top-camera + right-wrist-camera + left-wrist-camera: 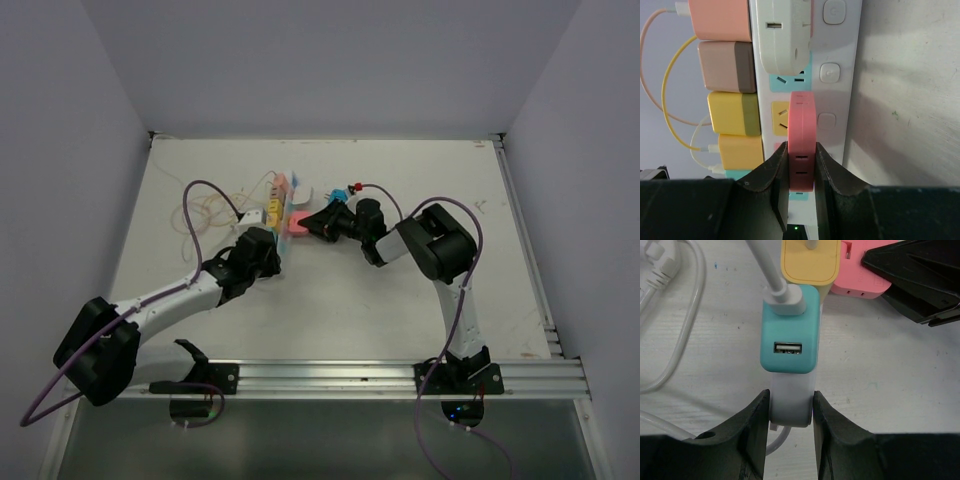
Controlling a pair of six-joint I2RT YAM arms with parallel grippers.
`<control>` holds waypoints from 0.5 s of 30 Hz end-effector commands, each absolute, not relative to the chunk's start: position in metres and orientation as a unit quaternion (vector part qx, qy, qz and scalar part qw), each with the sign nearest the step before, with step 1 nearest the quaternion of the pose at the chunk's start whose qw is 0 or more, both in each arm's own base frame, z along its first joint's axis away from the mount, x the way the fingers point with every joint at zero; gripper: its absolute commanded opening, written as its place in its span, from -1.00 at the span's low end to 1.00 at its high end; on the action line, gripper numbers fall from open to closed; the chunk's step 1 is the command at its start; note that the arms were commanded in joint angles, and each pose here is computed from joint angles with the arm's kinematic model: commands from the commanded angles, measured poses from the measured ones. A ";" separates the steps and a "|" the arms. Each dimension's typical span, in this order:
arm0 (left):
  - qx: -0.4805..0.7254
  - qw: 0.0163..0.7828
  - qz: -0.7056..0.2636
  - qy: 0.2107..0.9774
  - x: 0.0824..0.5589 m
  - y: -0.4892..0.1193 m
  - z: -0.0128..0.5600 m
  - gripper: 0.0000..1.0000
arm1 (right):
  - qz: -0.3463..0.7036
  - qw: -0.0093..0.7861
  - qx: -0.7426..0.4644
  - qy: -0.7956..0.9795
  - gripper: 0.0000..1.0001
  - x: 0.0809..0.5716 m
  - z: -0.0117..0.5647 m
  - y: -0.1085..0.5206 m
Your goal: Pull the plug off the socket
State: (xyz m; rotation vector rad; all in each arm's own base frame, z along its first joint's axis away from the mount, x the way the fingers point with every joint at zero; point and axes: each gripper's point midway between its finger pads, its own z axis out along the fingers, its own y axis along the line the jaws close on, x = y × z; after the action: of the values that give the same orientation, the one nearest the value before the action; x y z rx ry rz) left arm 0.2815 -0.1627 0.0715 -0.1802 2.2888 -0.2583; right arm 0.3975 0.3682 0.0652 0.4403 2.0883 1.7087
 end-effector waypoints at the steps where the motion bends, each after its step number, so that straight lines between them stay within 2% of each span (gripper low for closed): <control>1: -0.108 0.384 0.019 0.917 0.269 -0.112 0.051 -1.00 | 0.641 0.245 0.144 0.713 -1.00 0.407 0.116 0.356; 15: -0.139 0.389 0.049 0.909 0.269 -0.100 0.058 -1.00 | 0.654 0.255 0.153 0.696 -1.00 0.401 0.136 0.343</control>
State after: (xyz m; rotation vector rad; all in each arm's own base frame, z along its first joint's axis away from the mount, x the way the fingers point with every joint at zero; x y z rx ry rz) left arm 0.2818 -0.1399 0.0711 -0.2994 2.2808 -0.1204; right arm 0.3974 0.3449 0.0814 0.4965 2.0494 1.7064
